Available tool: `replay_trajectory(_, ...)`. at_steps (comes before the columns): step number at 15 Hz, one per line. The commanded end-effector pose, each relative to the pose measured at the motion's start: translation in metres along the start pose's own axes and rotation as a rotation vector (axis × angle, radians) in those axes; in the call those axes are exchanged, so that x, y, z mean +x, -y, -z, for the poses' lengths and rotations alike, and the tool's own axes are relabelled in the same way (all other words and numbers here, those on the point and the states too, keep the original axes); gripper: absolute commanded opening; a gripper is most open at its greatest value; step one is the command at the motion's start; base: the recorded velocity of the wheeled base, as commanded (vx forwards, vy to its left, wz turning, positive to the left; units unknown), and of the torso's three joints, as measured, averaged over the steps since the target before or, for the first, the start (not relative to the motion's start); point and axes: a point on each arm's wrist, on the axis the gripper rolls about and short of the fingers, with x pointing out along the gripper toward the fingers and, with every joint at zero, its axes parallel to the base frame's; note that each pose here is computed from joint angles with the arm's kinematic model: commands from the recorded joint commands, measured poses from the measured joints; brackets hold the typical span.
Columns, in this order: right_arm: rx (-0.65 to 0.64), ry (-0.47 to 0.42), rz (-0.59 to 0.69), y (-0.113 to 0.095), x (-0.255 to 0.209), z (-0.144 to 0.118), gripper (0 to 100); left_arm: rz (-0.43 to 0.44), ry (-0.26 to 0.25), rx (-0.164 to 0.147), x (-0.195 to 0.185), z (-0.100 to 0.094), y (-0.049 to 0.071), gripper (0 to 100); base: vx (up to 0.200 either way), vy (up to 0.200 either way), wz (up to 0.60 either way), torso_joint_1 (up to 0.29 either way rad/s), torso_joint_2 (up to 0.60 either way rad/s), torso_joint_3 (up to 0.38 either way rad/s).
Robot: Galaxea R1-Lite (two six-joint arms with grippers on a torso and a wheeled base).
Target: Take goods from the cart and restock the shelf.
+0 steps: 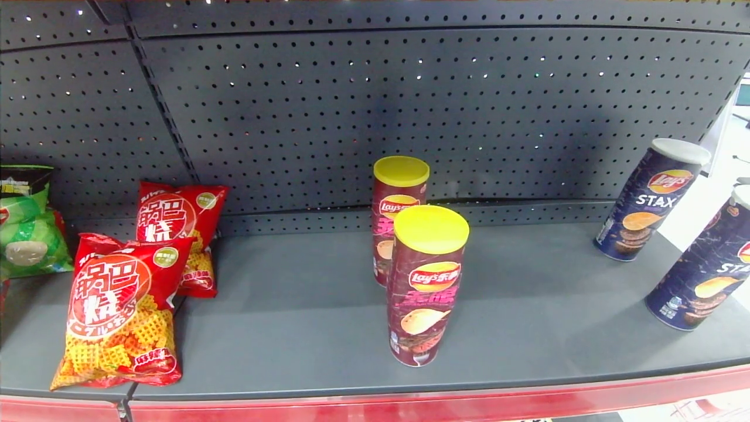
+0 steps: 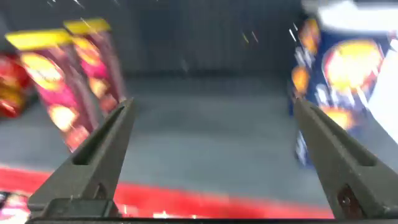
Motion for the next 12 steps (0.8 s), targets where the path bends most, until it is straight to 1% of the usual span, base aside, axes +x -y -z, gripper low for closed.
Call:
replay_trajectory(1,-0.023,0.024,0.06,-0.003,-0.022,0.013,100,0.001,0.0,-0.001,0.0,0.0,0.0,100,0.0,0.0,0.0,0.0,0.0,0.0)
replay_trajectory(3,-0.034,0.004,0.124,-0.003,-0.03,0.021,100,0.001,0.0,-0.001,0.0,0.0,0.0,100,0.0,0.0,0.0,0.0,0.0,0.0)
replay_trajectory(5,-0.028,-0.039,0.175,-0.003,-0.037,0.032,100,0.001,0.0,-0.001,0.0,0.0,0.0,100,0.0,0.0,0.0,0.0,0.0,0.0)
replay_trajectory(8,-0.034,-0.077,0.191,-0.002,-0.041,0.039,100,0.001,0.0,-0.001,0.0,0.0,0.0,100,0.0,0.0,0.0,0.0,0.0,0.0)
replay_trajectory(12,-0.049,-0.165,0.233,-0.001,-0.044,0.05,100,0.001,0.0,-0.001,0.0,0.0,0.0,100,0.0,0.0,0.0,0.0,0.0,0.0)
